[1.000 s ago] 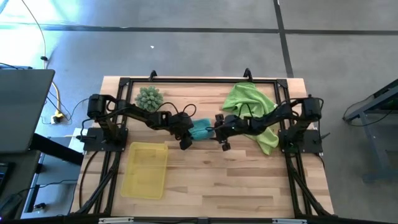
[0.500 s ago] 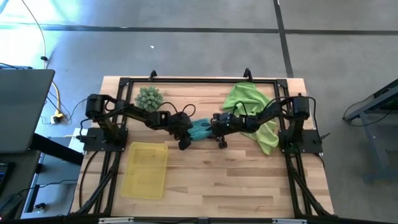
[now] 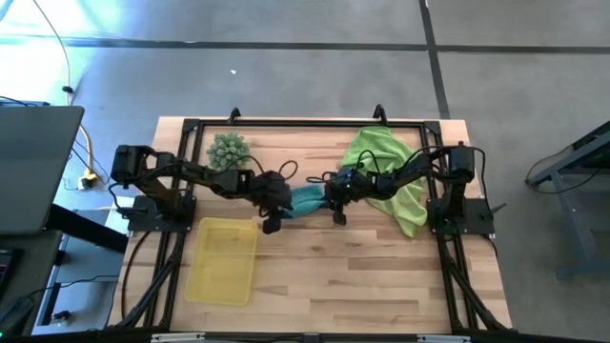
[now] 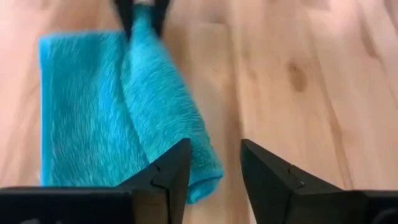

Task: Roll microfiber towels into tight, uniform cylinder then place into a basket
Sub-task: Roll the blue towel

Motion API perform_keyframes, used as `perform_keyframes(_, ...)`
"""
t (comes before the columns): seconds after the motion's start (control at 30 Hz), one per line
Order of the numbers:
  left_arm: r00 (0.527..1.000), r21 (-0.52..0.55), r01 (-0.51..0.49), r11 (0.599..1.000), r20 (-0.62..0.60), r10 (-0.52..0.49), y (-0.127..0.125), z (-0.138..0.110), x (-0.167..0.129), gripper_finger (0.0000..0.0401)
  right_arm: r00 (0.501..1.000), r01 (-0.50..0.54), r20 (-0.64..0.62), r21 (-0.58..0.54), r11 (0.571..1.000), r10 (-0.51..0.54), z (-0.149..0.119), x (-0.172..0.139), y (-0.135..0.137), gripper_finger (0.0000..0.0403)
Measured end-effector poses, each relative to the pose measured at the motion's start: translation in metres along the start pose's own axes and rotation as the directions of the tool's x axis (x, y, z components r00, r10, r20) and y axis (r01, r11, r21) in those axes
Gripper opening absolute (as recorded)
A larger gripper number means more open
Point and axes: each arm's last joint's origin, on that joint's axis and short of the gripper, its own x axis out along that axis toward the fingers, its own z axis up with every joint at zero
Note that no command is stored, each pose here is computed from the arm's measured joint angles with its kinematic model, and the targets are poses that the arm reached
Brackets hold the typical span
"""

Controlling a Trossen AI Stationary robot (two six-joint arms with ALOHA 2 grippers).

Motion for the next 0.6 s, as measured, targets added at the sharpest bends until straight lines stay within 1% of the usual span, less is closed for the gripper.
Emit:
perform_keyframes(0.07,1.000,0.087,-0.020,0.996,0.014,0.019,-0.008,0.002,0.001,0.0129,0.999,-0.040,-0.004,0.066,0.997,0.041,0.001,0.000,-0.002,0.0015)
perform_keyframes(0.17,0.993,0.205,-0.115,0.972,0.031,0.111,-0.019,0.002,0.004,0.0127,0.997,-0.072,-0.028,0.185,0.980,0.078,0.006,0.000,-0.007,0.0009)
perform_keyframes(0.27,0.977,0.262,-0.215,0.941,0.048,0.210,-0.028,0.002,0.007,0.0127,0.993,-0.069,-0.070,0.277,0.958,0.092,0.013,0.001,-0.013,0.0014)
perform_keyframes(0.37,0.949,0.263,-0.313,0.913,0.057,0.309,-0.033,0.001,0.011,0.0127,0.987,-0.081,-0.107,0.308,0.948,0.120,0.021,0.002,-0.017,0.0019)
perform_keyframes(0.43,0.936,0.250,-0.348,0.904,0.031,0.352,-0.033,-0.004,0.014,0.0127,0.983,-0.085,-0.126,0.325,0.942,0.132,0.026,0.002,-0.019,0.0019)
perform_keyframes(0.5,0.930,0.207,-0.365,0.908,0.028,0.367,-0.032,-0.005,0.018,0.0127,0.979,-0.079,-0.150,0.344,0.936,0.138,0.031,0.002,-0.020,0.0019)
perform_keyframes(0.6,0.922,0.140,-0.381,0.914,-0.013,0.387,-0.030,-0.012,0.027,0.0127,0.972,-0.068,-0.185,0.357,0.931,0.142,0.038,0.002,-0.021,0.0020)
